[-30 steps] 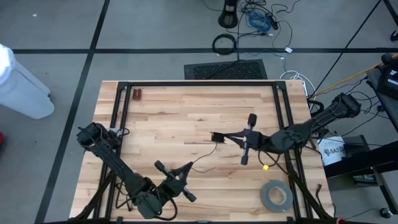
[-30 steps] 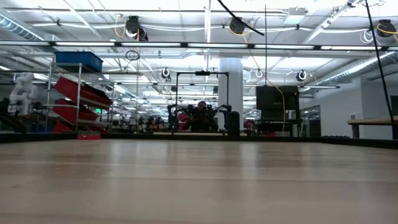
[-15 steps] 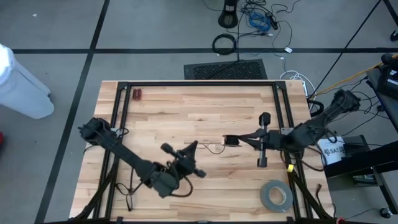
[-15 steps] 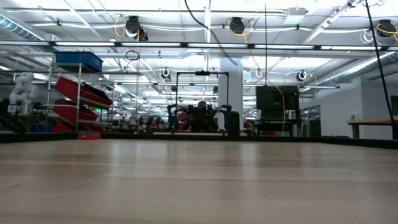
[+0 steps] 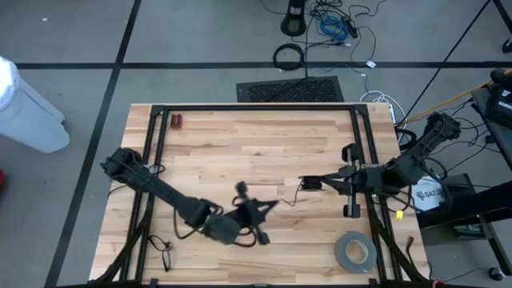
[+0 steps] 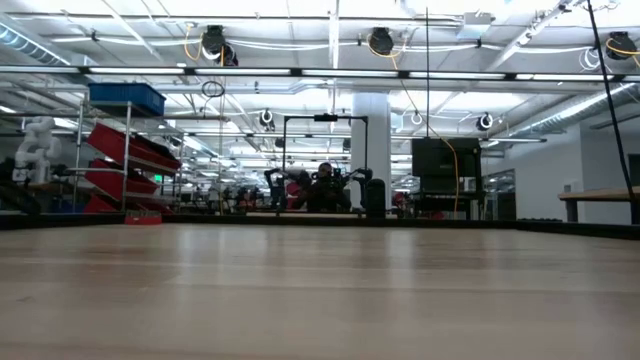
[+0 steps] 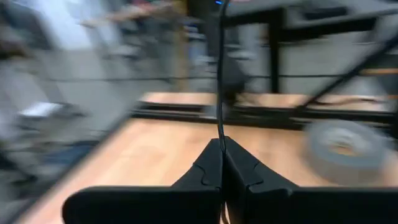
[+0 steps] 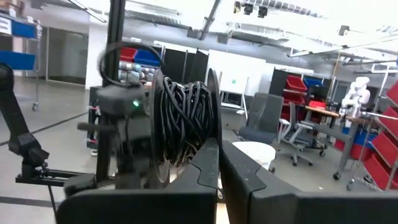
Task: Coil cords
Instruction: Uncoil the black wire from the spool
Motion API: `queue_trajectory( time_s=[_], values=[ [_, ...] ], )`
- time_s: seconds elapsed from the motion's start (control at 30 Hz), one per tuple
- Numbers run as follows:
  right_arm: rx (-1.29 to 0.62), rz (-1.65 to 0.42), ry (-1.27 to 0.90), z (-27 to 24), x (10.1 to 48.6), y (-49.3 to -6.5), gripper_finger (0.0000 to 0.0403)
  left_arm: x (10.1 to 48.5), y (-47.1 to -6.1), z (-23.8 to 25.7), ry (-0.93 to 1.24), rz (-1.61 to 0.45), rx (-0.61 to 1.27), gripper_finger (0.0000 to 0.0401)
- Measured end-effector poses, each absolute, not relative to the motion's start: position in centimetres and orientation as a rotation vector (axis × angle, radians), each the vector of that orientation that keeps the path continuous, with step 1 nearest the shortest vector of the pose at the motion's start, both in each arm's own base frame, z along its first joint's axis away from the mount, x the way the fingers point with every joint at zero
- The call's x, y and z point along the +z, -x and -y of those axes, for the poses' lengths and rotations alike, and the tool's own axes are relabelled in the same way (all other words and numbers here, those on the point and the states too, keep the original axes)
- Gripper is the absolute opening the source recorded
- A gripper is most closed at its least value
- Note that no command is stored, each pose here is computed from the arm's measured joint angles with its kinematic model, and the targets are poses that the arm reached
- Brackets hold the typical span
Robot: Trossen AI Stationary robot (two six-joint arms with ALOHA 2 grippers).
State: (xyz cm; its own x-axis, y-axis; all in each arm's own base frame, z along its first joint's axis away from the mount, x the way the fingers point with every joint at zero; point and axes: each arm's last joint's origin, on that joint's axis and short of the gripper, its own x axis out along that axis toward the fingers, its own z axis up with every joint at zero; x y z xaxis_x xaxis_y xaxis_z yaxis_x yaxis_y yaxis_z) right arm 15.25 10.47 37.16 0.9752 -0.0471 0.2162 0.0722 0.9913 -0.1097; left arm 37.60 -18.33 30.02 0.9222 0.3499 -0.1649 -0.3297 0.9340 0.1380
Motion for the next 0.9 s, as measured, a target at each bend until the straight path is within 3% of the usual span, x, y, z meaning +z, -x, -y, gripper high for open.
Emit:
queue_trajectory(
  time_s=[0.13, 0.27, 0.7, 0.9],
  values=[
    [-0.055, 0.230, 0.128, -10.5, 37.4, -15.0, 0.0000, 29.3, -39.3, 17.3, -0.048, -0.198, 0.121, 0.0000],
    [-0.059, 0.242, 0.123, -10.3, 37.6, -14.8, 0.0000, 29.7, -40.5, 15.1, 0.001, -0.173, 0.018, 0.0000],
    [-0.103, 0.230, 0.123, -10.1, 37.6, -14.7, 0.0000, 27.2, -41.9, 11.8, 0.015, -0.294, 0.194, 0.0004],
    [-0.110, 0.227, 0.117, -10.1, 37.6, -14.7, 0.0000, 26.3, -40.8, 13.2, 0.012, -0.361, 0.309, 0.0058]
  ],
)
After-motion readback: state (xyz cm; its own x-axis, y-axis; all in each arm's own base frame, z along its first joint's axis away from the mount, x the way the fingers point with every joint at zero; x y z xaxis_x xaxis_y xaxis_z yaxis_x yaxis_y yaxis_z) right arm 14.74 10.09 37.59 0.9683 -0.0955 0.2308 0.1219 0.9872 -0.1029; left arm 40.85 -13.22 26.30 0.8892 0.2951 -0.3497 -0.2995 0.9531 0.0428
